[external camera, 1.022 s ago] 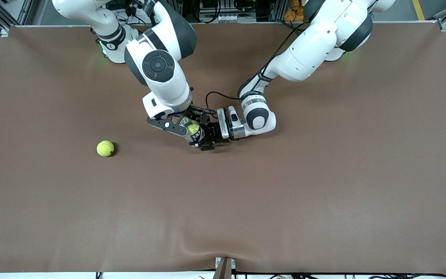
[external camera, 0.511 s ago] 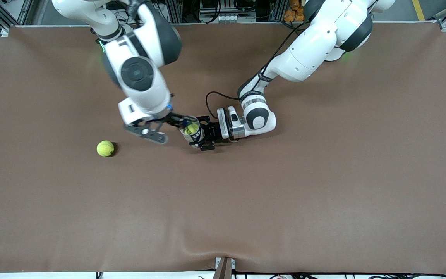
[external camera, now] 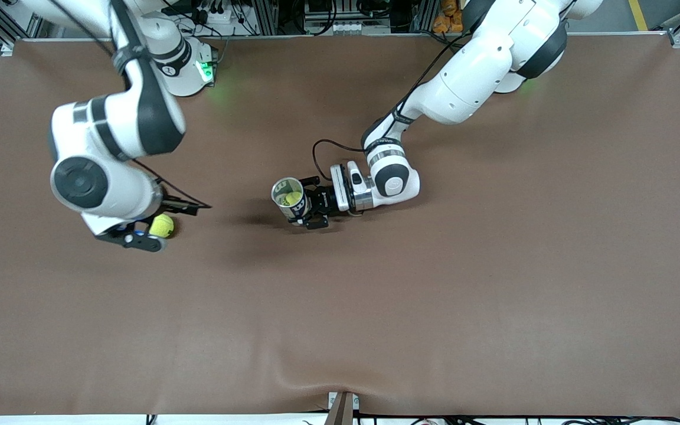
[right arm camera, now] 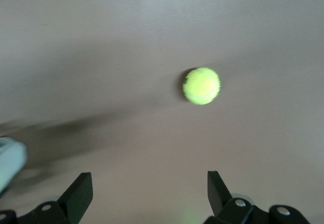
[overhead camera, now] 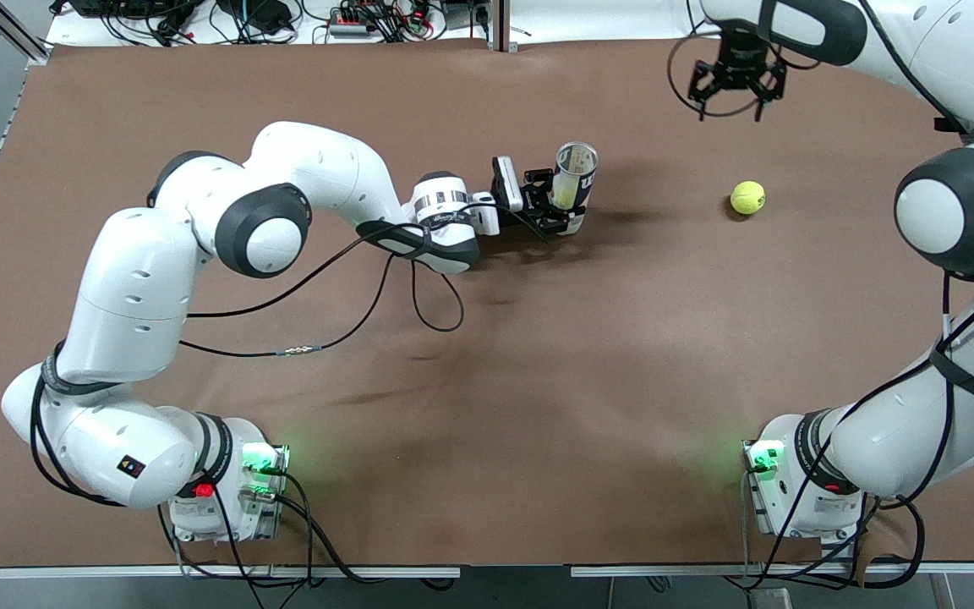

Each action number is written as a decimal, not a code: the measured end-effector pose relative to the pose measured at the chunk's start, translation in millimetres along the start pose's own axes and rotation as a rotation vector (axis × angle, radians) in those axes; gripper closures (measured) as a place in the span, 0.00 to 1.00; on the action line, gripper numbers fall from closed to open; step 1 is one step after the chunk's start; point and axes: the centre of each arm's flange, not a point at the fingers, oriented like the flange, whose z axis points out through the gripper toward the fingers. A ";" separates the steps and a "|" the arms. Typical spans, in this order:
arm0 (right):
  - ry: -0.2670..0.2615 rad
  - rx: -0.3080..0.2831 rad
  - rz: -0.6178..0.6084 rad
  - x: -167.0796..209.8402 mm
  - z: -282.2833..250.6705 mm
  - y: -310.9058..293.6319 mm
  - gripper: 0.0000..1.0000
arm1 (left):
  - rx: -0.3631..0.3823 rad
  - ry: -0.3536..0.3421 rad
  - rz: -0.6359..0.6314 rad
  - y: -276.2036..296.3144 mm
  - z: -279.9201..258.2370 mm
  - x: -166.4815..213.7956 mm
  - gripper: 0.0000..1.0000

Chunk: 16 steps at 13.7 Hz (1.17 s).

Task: Insert tennis ball vertically with right arm
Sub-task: 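Move the right gripper to the second tennis ball and grasp it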

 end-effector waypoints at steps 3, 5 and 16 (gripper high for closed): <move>0.025 0.019 0.028 18.4 62.9 26.5 0.00 | 0.002 0.001 -0.002 0.1 0.1 -0.1 0.28; 0.054 0.037 0.053 24.9 95.7 41.9 0.00 | 0.002 0.001 -0.002 0.2 0.1 -0.2 0.28; 0.133 0.030 0.032 48.0 169.8 75.8 0.00 | 0.000 0.000 0.009 1.2 0.5 -0.8 0.44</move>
